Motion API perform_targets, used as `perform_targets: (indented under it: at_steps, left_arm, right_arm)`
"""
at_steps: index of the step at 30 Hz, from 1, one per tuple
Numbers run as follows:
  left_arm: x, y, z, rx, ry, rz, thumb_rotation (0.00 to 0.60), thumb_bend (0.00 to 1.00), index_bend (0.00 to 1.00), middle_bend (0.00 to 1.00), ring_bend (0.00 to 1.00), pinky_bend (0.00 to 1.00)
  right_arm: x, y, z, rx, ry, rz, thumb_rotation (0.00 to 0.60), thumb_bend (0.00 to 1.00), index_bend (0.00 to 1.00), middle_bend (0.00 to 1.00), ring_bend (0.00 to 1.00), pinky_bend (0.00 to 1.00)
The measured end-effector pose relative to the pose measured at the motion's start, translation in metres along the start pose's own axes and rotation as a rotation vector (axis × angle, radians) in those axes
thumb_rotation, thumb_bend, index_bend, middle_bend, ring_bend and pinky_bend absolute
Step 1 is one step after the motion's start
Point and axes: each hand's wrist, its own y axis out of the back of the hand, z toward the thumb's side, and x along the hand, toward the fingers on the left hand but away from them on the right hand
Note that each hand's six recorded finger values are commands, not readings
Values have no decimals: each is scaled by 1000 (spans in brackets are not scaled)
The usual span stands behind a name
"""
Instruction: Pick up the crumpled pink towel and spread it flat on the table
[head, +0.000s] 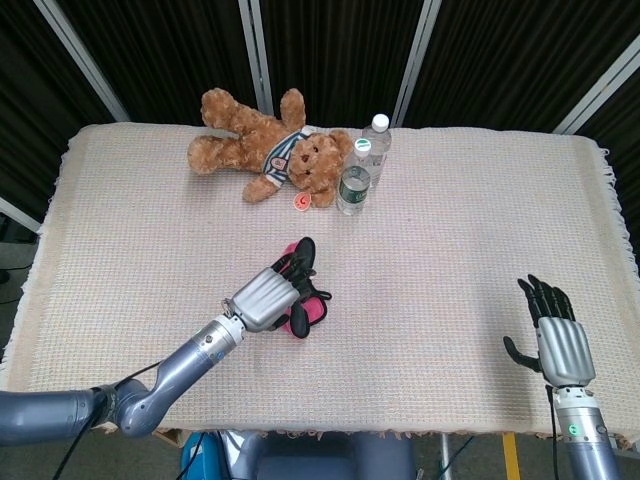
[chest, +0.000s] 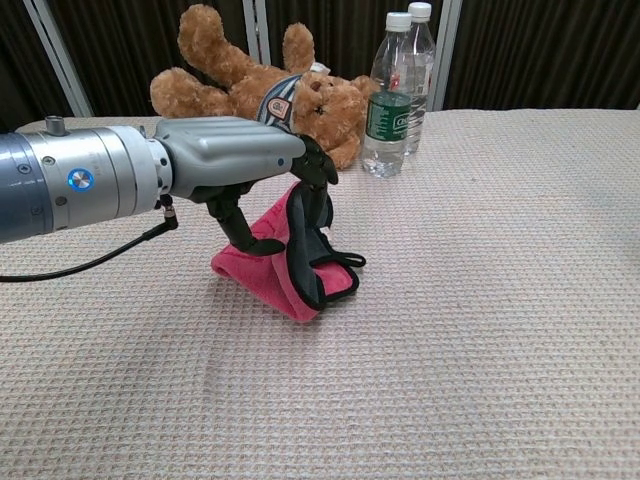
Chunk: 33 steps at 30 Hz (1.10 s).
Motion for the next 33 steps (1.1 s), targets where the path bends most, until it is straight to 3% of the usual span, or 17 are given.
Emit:
perform_targets:
  at_steps: [14,33]
  left_arm:
    - [-11,-6,-7,8,26,-32,600,436,557,151,0,6]
    - [-13,-10,-3,17,21,-30,600,462,566,154,0,6]
  right_arm:
    - [0,-2,2,-1,3,0,600,318,0,0,0,0]
    - [2,0,4,-11,11,-1,600,317,0,0,0,0]
